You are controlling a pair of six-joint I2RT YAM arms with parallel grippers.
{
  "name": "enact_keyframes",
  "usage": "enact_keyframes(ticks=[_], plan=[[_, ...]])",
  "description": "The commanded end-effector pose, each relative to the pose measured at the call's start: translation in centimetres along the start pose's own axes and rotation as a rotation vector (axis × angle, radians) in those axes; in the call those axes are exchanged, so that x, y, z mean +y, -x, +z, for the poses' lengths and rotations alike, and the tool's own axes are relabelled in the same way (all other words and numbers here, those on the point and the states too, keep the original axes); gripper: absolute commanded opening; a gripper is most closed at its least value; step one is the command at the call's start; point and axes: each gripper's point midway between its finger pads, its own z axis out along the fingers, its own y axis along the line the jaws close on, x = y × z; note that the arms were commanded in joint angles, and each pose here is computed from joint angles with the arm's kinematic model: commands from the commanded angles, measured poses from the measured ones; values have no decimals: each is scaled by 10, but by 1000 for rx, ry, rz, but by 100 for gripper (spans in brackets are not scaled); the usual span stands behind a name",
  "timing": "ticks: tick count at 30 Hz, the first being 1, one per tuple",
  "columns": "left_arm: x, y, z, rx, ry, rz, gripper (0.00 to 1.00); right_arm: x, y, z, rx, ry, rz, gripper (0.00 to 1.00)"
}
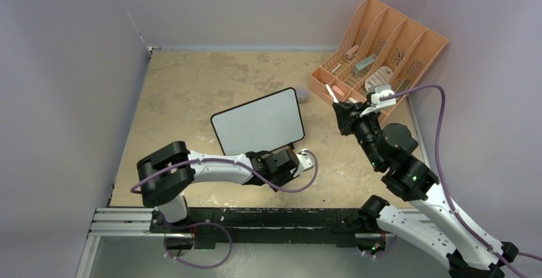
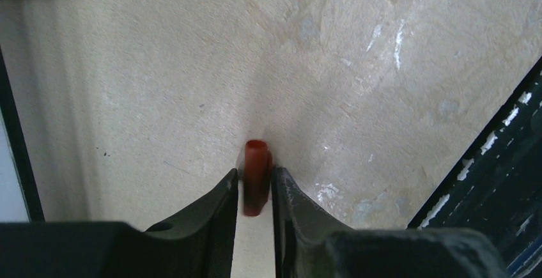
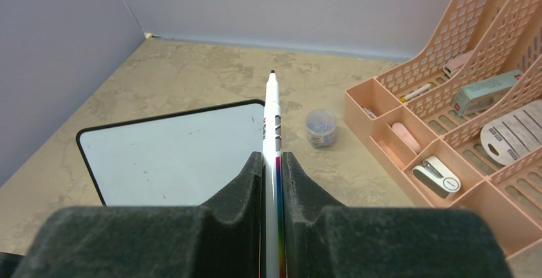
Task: Write a sentence on the whiteboard
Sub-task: Place the pen cap at the center of the board.
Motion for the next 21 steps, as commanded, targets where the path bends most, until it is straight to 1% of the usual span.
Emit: enact_keyframes(ticks=[1,5,9,12,13,14,17,21], plan=[[1,2,2,14,39,-36,26,2,15,-7,-54,32,-20,0],[2,2,-4,24,67,-42,35,4,14,-7,-49,46,-34,0],[4,19,-20,-26,80,-43,44,6,16,-4,-45,47,-31,0],[9,52,-47,-138,95,-52,52,1,21,0,-59,8,-34,0],[11,64,-59,-181,101,-55,59,2,22,2,-57,6,-34,0],[14,76,-71,-223,111,-58,63,3,21,4,-48,5,-29,0],[27,107,-104,-339,152,-56,65,6,20,9,-40,8,-16,0],[51,128,-143,-435,212,-97,65,12,22,18,-43,23,-26,0]])
